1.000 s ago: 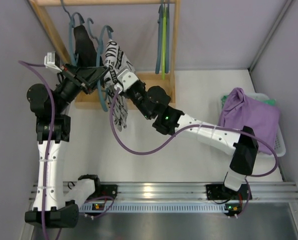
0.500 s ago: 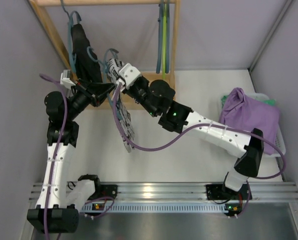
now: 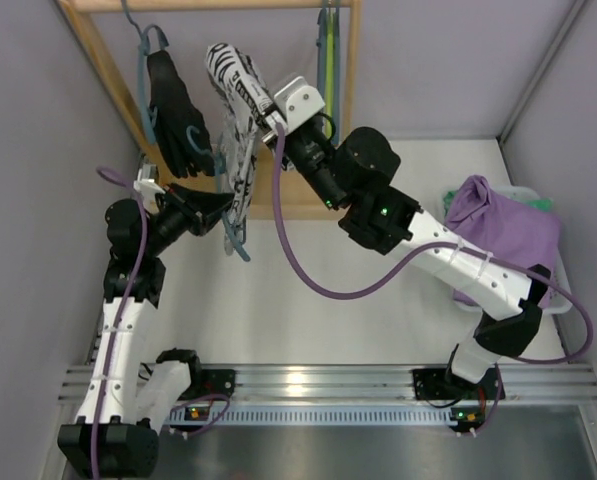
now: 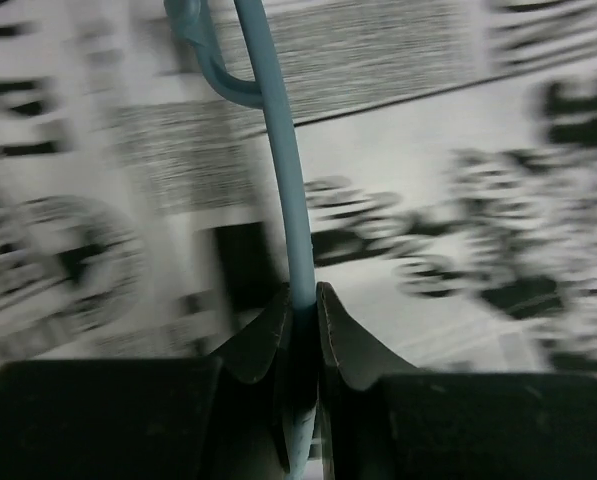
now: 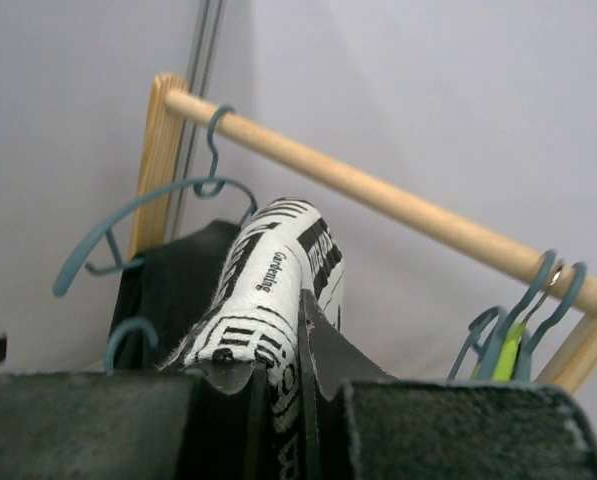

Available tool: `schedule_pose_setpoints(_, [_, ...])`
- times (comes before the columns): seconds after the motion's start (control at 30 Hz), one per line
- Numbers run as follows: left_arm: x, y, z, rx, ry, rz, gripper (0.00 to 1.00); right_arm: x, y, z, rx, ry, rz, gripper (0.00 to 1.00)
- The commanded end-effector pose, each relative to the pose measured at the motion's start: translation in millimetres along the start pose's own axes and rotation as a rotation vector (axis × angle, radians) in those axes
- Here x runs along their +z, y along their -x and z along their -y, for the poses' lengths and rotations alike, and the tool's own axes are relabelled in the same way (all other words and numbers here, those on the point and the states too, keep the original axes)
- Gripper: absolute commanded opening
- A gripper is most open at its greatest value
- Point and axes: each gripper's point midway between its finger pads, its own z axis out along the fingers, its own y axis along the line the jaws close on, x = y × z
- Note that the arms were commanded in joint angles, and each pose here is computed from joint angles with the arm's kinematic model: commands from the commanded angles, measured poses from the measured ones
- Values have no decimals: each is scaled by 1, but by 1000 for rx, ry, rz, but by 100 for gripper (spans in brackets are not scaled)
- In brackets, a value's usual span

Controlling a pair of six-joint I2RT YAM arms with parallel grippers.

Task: Remove the trousers from the hanger

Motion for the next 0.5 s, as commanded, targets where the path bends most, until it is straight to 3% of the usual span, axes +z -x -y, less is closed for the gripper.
schedule_pose_setpoints(0.0, [-1,-4,-39,16,87,10,0,-35,141,102,130,-235,373,0])
schedule_pose_setpoints(0.2, [-1,-11,-73,4,145,-2,0,-44,170,124,132,-290,451,0])
schedule_pose_setpoints(0.47, [-3,-19,-75,12,137,-43,0,-69,205,154,124,-342,529,0])
